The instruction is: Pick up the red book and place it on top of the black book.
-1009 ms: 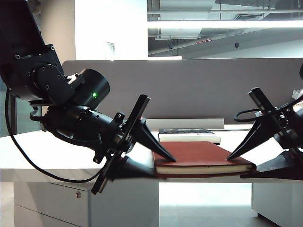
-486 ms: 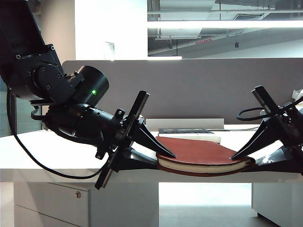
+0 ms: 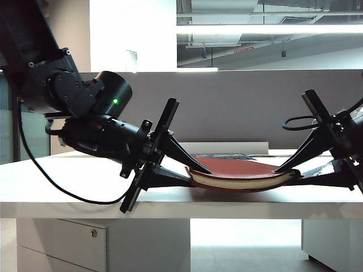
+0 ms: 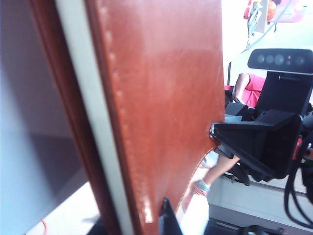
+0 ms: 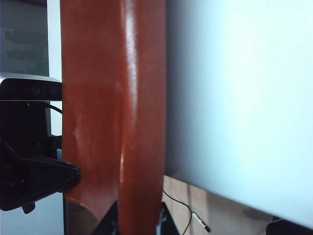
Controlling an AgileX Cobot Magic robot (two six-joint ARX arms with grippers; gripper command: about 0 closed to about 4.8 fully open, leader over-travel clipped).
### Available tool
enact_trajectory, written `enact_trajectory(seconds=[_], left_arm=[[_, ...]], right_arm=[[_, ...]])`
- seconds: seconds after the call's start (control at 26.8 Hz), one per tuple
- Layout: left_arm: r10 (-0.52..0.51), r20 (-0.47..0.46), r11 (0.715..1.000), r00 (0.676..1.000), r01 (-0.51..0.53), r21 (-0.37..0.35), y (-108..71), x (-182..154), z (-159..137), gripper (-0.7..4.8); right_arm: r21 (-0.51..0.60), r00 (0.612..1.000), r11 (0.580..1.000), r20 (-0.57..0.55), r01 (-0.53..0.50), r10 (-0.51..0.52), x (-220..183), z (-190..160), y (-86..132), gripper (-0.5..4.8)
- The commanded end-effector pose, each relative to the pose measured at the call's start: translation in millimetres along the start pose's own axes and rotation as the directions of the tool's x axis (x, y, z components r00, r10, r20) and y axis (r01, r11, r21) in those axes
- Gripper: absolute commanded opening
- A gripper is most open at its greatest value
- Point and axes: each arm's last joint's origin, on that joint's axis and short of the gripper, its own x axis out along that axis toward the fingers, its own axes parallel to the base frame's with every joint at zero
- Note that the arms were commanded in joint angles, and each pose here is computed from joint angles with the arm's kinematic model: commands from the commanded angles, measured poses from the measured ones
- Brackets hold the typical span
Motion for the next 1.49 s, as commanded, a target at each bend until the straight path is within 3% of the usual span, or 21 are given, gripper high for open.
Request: enact_trajectory(seconds=[0.04,0.19,0.71,0.93,1.27,1.49], left_arm=[[-0.103,-0.046,0.981,0.994,0.109,0.16,-30.7,9.0,10.6,-0.06],[-0.12,-0.059,0.975,0.991,0.129,0.182,-40.6,10.7,15.3,-0.06],[-0.121,-0.075,0.968,0.99,0.134,0.211,-41.0,10.7,15.3,-0.06],[-0.135,-0.067,0.961,0.989,0.147,0.234,-56.5,10.2,26.4,-0.06],[-0.131,-0.04,0.948,0.991,0.137,0.286,-85.2,2.2,49.1,-0.06],[-0.118,0.0,0.956,0.993,0.113,0.269,-78.4,-14.2,59.8,-0.06]], right_arm=[[-0.101,0.986,0.981,-0.061,-0.163,0.157,3.1,3.9,19.8,-0.02],[-0.119,0.974,0.968,-0.084,-0.22,0.211,3.8,4.5,26.4,-0.02],[-0.153,0.948,0.936,-0.066,-0.318,0.311,3.3,9.4,43.2,-0.02],[-0.18,0.937,0.919,-0.061,-0.35,0.345,2.6,20.8,58.0,-0.02],[-0.175,0.939,0.924,-0.021,-0.34,0.342,3.1,34.1,71.2,-0.02],[-0.175,0.945,0.932,0.014,-0.319,0.326,3.5,42.3,79.0,-0.02]])
